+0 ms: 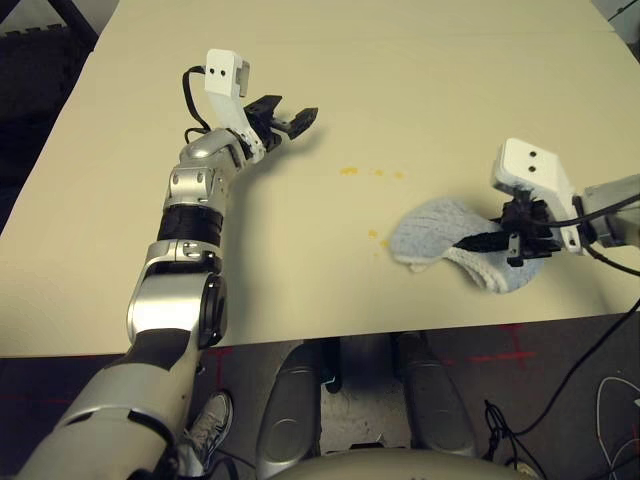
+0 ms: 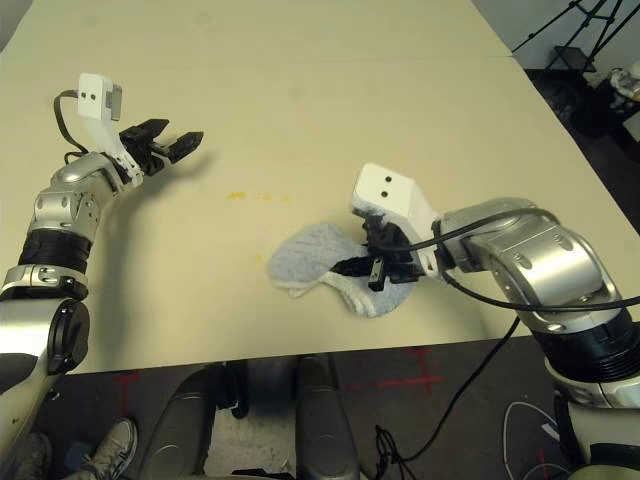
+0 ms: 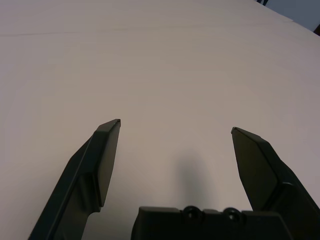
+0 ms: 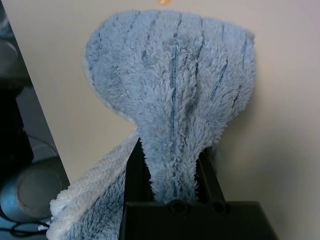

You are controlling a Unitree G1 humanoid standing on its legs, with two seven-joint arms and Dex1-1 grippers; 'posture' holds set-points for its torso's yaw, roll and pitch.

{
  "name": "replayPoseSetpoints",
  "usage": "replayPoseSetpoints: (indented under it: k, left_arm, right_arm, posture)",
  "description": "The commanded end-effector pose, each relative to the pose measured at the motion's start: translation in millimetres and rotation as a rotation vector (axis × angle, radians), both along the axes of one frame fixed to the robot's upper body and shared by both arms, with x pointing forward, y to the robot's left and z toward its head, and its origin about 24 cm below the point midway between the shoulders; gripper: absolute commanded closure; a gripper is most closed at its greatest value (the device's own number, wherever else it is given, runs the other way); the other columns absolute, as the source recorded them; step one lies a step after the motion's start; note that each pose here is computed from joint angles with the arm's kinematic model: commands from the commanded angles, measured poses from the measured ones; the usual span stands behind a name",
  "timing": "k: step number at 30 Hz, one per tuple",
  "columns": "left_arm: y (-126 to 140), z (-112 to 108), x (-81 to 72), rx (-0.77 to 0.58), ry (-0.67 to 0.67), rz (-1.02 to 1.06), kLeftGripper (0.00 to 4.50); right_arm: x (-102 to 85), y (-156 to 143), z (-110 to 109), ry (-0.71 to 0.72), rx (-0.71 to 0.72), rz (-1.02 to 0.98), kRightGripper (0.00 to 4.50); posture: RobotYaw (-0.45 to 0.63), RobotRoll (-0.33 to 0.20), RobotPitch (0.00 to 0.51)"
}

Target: Wipe the water off the table with a rag.

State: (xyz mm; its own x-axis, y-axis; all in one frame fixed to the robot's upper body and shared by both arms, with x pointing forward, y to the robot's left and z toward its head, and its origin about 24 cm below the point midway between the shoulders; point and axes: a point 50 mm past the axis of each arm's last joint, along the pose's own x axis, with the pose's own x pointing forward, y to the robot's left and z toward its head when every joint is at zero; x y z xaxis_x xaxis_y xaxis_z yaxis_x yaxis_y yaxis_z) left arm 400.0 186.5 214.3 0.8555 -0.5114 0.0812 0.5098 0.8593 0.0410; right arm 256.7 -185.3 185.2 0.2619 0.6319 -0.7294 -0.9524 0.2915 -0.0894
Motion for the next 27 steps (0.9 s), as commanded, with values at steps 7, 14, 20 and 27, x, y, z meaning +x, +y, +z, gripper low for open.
replayPoseSetpoints:
  k: [7,14,20,27]
  left_arm:
    - [-2,-4,-0.1,-0.006,0.014,0.001,0.0]
    - [-3,-8,0.1,-0.013,0.023,0.004,0.0]
    - [-3,-8,0.3,-0.016,0.025,0.01,0.0]
    - [2,-9,-0.3,-0.016,0.026,0.03,0.0]
  right_arm:
    - [8.9,-1,-23,-0.05,-0.1,0.053,4.33]
    - [31.4,23,-9,-0.138,-0.031,0.045,4.33]
    - [41.5,39,-7,-0.162,-0.004,0.065,4.33]
    - [43.9,60,-7,-0.17,0.033,0.119,4.33]
  posture:
    - [-0.07,0.0,0.334]
    - [-0.08,0.0,0.338]
    - [-0.08,0.0,0.34]
    - [-0.07,0.0,0.341]
